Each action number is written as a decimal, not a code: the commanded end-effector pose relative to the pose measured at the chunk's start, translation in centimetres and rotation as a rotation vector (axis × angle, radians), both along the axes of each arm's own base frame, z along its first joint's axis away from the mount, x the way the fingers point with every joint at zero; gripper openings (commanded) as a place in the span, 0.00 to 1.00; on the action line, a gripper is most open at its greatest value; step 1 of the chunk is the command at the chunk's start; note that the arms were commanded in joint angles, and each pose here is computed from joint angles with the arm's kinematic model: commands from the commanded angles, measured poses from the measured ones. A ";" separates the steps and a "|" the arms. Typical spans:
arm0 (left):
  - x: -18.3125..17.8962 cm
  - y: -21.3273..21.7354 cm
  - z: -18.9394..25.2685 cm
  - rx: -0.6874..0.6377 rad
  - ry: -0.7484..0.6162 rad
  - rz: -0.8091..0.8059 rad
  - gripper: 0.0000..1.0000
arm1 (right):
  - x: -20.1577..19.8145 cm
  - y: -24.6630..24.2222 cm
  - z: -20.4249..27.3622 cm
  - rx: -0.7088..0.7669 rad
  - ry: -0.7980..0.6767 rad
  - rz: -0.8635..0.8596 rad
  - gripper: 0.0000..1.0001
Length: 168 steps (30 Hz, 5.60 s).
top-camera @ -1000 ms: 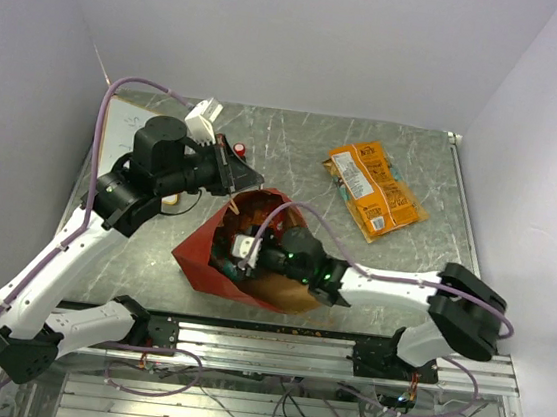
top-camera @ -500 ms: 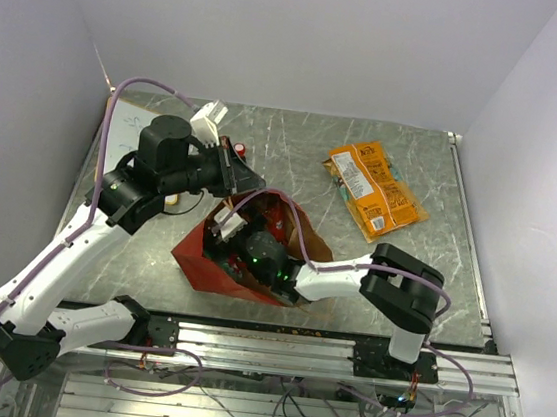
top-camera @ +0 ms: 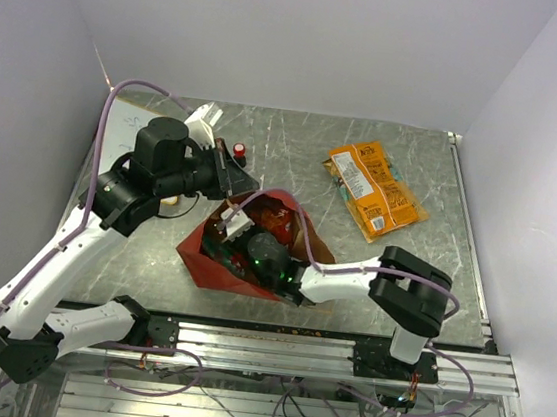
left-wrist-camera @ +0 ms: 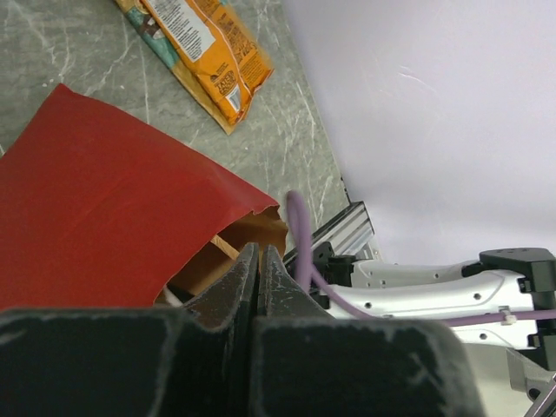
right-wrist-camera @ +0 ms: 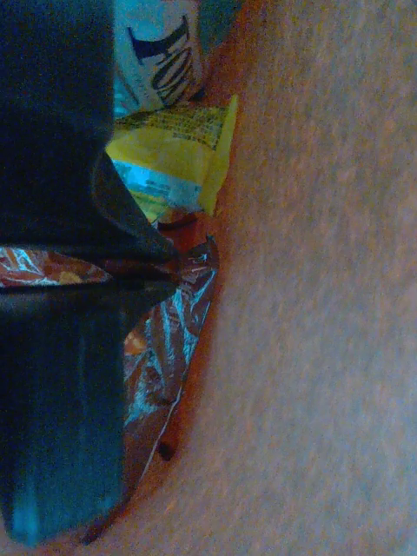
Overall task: Take the snacks out of the paper bag
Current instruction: Take out the snack from the paper bag, then place the snack at the center of the board, then adjust the paper bag at the center of the board.
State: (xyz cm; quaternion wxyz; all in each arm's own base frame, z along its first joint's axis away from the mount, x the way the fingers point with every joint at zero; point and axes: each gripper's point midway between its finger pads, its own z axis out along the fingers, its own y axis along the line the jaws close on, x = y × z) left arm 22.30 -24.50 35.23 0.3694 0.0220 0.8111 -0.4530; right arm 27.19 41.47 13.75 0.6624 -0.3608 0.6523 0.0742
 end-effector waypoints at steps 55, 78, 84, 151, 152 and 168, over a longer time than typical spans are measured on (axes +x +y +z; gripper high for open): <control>2.0 0.7 2.2 0.107 -0.069 0.039 0.07 | -4.3 -20.7 43.0 0.397 -0.382 -0.218 0.00; 6.0 1.1 -0.8 0.218 -0.029 -0.096 0.07 | 16.9 -40.0 16.6 -0.227 -0.150 -0.658 0.00; 8.3 2.6 -1.6 0.223 -0.008 -0.064 0.07 | 19.8 -41.5 12.5 -0.476 -0.118 -0.503 0.00; -7.9 -10.8 -5.4 -0.142 0.126 -0.280 0.07 | -12.3 -21.4 11.9 -0.135 0.148 0.702 0.73; -8.2 -10.8 -5.4 -0.153 0.126 -0.272 0.07 | -12.8 -21.5 11.2 -0.175 0.150 0.728 0.73; -12.4 -14.9 -7.3 0.066 0.088 -0.339 0.07 | -9.2 -25.1 13.4 -0.301 -0.059 0.416 0.74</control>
